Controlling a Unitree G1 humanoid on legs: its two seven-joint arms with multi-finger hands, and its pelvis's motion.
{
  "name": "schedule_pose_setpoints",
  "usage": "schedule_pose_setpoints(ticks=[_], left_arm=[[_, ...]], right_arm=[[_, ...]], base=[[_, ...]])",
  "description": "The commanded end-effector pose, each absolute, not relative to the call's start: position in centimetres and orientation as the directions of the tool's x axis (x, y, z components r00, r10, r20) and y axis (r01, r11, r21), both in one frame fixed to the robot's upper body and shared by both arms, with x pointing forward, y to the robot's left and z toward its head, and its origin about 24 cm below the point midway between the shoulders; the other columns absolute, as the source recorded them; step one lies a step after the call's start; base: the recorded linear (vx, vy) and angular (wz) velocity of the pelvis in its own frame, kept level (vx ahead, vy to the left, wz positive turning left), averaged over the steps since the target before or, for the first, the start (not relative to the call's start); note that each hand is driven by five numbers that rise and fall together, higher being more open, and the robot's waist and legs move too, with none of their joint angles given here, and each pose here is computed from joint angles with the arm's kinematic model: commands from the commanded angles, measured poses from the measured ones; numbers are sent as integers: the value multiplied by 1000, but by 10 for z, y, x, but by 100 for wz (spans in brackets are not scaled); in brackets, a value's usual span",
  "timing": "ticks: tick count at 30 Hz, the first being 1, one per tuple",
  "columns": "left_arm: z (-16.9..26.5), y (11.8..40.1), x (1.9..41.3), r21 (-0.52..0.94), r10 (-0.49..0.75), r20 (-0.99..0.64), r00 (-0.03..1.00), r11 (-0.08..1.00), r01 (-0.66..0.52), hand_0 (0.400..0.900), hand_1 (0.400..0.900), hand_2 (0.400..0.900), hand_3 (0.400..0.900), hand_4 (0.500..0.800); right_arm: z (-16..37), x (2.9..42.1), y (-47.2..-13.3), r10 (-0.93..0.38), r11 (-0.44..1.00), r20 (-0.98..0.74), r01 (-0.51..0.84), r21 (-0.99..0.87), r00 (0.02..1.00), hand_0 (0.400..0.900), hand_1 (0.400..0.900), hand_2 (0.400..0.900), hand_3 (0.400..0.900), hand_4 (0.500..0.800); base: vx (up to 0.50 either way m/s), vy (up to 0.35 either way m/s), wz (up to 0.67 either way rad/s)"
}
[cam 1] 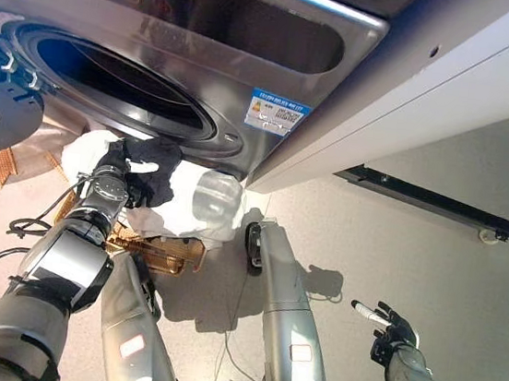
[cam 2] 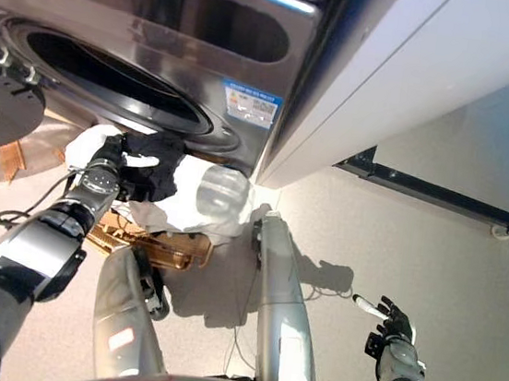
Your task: Put the clothes in the basket into the washing machine.
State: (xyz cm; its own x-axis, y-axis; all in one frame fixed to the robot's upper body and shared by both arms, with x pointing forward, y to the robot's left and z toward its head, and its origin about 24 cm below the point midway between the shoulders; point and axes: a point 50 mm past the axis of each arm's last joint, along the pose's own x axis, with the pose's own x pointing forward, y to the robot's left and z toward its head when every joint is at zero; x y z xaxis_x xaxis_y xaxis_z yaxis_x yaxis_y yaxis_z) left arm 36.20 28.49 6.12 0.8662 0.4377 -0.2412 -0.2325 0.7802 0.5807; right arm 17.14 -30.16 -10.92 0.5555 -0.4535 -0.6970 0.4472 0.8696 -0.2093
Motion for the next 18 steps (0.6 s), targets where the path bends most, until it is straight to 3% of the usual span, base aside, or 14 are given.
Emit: schedule_pose_setpoints(ticks=[1, 16, 17, 18], left_arm=[[83, 290, 370, 571, 449, -174, 877, 771, -282, 900, 900, 900, 900, 800], [91, 294, 372, 593, 443, -168, 880, 759, -269, 900, 900, 900, 900, 800], [92, 293, 373, 589, 439, -165, 883, 762, -269, 729, 729, 729, 729, 698], [94, 291, 375, 591, 434, -159, 887, 761, -266, 418, 418, 418, 418, 511]], right_arm=[[-104, 132, -343, -602, 767, -669, 547, -335, 436, 900, 900, 900, 900, 800], [-104, 134, -342, -602, 770, -667, 542, -337, 440, 900, 900, 900, 900, 800], [-104, 133, -343, -603, 768, -667, 542, -340, 437, 900, 900, 900, 900, 800], [-104, 131, -343, -606, 765, -668, 545, -343, 431, 900, 900, 900, 900, 800]], base=[[-7, 14, -3], [-6, 28, -11], [-17, -20, 4], [-10, -31, 9]])
